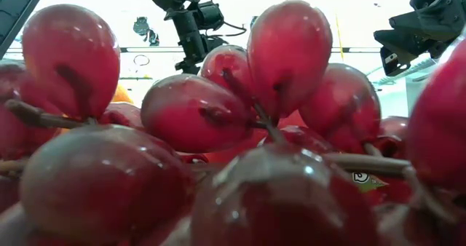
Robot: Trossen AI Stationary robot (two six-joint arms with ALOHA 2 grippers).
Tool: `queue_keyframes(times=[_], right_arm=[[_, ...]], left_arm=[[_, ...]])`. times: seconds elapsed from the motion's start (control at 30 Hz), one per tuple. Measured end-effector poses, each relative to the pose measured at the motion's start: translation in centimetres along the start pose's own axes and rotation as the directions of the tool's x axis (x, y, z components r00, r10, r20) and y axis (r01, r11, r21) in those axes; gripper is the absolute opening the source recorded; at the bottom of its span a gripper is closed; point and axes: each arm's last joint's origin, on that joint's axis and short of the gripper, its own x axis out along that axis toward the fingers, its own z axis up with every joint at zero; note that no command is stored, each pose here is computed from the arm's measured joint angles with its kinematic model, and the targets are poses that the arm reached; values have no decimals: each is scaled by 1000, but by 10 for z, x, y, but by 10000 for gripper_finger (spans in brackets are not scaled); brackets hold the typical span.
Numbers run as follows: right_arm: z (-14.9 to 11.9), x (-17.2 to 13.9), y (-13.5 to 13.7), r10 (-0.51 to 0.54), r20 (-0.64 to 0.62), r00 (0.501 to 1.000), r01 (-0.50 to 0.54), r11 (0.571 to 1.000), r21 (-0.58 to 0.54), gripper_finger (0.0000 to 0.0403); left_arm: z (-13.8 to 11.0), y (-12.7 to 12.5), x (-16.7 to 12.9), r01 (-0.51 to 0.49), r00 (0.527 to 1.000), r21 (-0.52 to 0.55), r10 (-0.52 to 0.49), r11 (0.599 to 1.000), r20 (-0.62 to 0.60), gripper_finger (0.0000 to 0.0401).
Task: Pick & Place Food Item
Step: Put the green tumbler into the white bin, then put the right blue and pink tuna can into the yellow bin
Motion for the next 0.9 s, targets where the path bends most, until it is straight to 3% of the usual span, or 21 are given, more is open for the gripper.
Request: queue_keyframes(times=[0.13, 0.4, 0.63, 0.9], right_arm=[[0, 0, 0, 0, 0, 1000, 0, 1000, 0, 110], [0, 0, 0, 0, 0, 1000, 0, 1000, 0, 111], [0, 0, 0, 0, 0, 1000, 0, 1000, 0, 112], [0, 0, 0, 0, 0, 1000, 0, 1000, 0, 111]], left_arm=[[1, 0, -1, 0, 1000, 43, 0, 999, 0, 299], [20, 3, -28, 1, 995, 11, -2, 1000, 103, 298], [32, 6, -88, 13, 965, 10, -15, 1000, 260, 301], [0, -17, -174, 160, 910, 163, -210, 974, 359, 301]])
